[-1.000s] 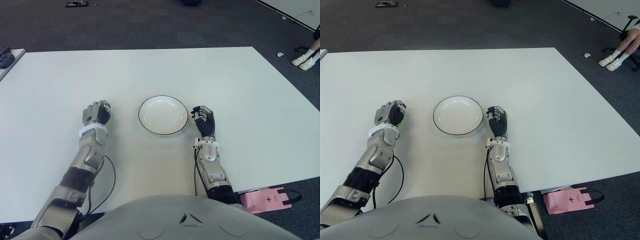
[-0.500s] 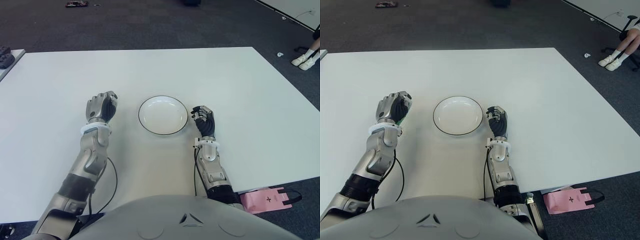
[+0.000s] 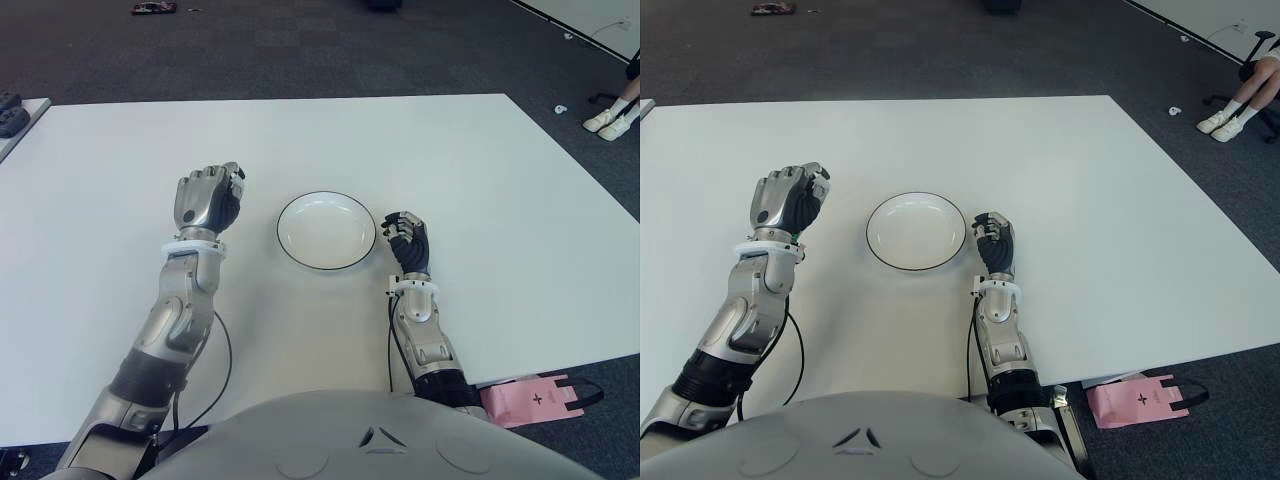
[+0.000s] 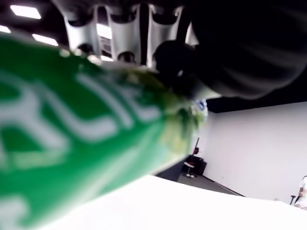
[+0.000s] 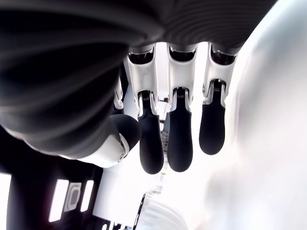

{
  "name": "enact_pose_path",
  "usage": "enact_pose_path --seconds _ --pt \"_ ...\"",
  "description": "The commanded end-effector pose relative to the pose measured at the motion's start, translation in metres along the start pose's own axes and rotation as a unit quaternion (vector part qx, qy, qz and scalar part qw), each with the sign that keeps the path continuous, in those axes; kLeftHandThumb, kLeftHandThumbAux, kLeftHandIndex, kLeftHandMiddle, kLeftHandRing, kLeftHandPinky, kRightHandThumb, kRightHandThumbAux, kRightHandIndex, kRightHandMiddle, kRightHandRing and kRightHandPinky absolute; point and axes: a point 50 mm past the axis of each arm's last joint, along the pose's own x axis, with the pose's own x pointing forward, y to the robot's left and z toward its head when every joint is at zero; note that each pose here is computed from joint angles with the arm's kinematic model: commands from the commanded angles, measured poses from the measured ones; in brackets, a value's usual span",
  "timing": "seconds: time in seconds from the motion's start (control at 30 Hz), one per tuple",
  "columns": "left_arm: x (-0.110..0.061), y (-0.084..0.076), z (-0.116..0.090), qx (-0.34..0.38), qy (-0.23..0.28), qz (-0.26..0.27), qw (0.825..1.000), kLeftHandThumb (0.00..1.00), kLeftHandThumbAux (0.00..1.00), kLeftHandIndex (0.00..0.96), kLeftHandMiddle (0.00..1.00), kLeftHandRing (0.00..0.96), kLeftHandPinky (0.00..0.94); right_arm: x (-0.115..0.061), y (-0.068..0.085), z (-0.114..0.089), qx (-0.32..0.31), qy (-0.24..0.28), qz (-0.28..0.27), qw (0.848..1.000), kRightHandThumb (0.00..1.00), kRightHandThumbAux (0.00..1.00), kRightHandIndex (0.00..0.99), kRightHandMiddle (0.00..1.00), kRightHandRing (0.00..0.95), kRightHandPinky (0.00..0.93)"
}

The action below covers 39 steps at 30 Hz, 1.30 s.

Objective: Put the toothpaste on the table into the plate.

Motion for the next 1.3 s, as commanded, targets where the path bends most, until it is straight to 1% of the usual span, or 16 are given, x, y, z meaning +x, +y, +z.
enact_pose_path --seconds 0.03,0.17,0.33,0.4,0.57,0.73,0.97,1.1,1.27,1.3 --pt "0.002 0.003 0.005 0.017 -0.028 0.012 0.999 0.851 0.669 0.396 0.538 0.867 0.841 -0.015 0.0 -0.03 -0.013 0.073 0.009 0.997 0.705 0.731 0.429 0.513 0.518 0.524" --pt "0.008 0.006 0.017 0.013 -0.058 0.025 0.998 0.852 0.669 0.397 0.537 0.868 0.831 -0.015 0.0 -0.031 -0.01 0.08 0.009 0.997 0.705 0.73 0.427 0.513 0.514 0.52" --pt "0.012 0.009 0.035 0.007 -0.086 0.024 0.996 0.852 0.669 0.397 0.538 0.868 0.835 -0.014 0.0 -0.032 -0.008 0.08 0.01 0.997 0.704 0.731 0.426 0.51 0.509 0.517" --pt "0.013 0.009 0.039 0.007 -0.092 0.023 0.995 0.852 0.668 0.397 0.538 0.867 0.839 -0.014 0.001 -0.032 -0.007 0.078 0.01 0.997 0.704 0.731 0.426 0.51 0.509 0.517" --pt "0.019 0.005 0.055 0.01 -0.137 0.013 0.99 0.853 0.668 0.399 0.541 0.871 0.845 -0.013 0.001 -0.031 0.003 0.074 0.012 0.997 0.706 0.73 0.427 0.515 0.514 0.527" --pt "0.021 -0.002 0.066 0.014 -0.175 0.003 0.985 0.853 0.667 0.401 0.544 0.875 0.855 -0.013 0.001 -0.032 0.005 0.076 0.011 0.997 0.707 0.73 0.427 0.517 0.516 0.523" --pt "0.026 -0.017 0.088 0.016 -0.224 -0.034 0.974 0.853 0.667 0.401 0.547 0.876 0.865 -0.014 0.001 -0.032 -0.002 0.077 0.007 0.997 0.706 0.73 0.427 0.515 0.511 0.513" --pt "0.031 -0.025 0.103 0.013 -0.245 -0.075 0.967 0.852 0.668 0.398 0.545 0.869 0.858 -0.014 0.001 -0.032 -0.008 0.078 0.005 0.997 0.705 0.73 0.427 0.512 0.508 0.506" --pt "0.036 -0.029 0.109 0.013 -0.257 -0.112 0.96 0.85 0.669 0.396 0.546 0.862 0.868 -0.015 0.001 -0.032 -0.009 0.081 0.004 0.997 0.706 0.729 0.428 0.51 0.502 0.499" --pt "0.037 -0.032 0.111 0.015 -0.26 -0.121 0.958 0.85 0.669 0.396 0.546 0.861 0.868 -0.015 0.001 -0.032 -0.009 0.081 0.003 0.997 0.706 0.729 0.428 0.51 0.501 0.498"
